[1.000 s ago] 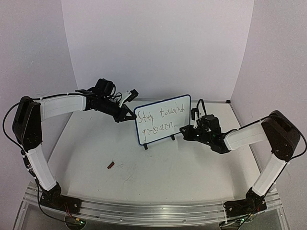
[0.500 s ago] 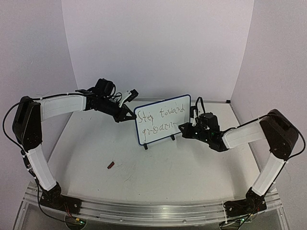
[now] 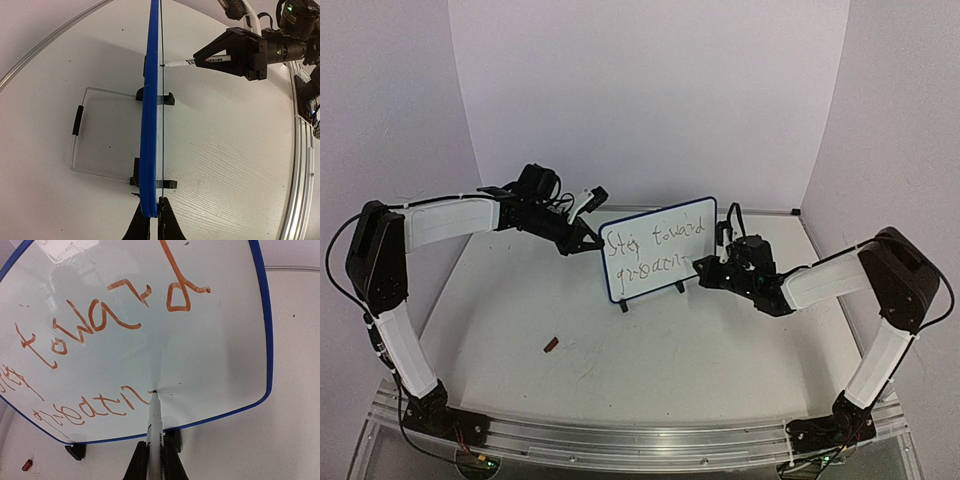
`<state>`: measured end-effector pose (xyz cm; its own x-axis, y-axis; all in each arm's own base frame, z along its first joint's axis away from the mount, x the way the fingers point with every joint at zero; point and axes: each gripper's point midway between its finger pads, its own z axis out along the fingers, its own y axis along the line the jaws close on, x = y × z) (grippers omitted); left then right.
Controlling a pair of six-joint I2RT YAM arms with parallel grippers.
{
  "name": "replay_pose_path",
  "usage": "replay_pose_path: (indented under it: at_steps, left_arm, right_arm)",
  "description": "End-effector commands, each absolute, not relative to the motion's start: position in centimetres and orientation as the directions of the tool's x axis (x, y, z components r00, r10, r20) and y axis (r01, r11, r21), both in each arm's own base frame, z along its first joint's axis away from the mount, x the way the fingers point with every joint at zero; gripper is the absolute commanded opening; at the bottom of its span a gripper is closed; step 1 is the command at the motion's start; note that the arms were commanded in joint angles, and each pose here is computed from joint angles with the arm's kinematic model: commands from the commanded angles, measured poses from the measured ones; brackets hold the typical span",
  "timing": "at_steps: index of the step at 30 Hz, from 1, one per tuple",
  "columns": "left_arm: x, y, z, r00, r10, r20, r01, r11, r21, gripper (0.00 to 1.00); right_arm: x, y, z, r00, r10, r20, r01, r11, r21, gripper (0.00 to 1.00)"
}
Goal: Write a sentence on the whiteboard
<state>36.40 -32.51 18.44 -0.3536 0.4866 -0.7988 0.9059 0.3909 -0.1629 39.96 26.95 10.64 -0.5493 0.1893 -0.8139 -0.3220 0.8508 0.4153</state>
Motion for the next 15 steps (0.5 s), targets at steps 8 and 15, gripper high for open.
replay_pose_path:
  at_steps: [8, 15]
  left_arm:
    - [36.0, -31.2, 14.6, -0.402, 0.582, -0.707, 0.891, 0.426, -0.156, 0.00]
    - [36.0, -31.2, 14.5, -0.403, 0.582, -0.706, 0.891, 0.426, -0.157, 0.00]
  right_arm:
    - [41.2, 26.3, 13.4, -0.477, 0.223, -0.850, -0.315, 0.860, 0.402, 0.00]
    - [41.1, 26.5, 14.0, -0.472, 0.217, -0.855, -0.338, 0.851, 0.402, 0.00]
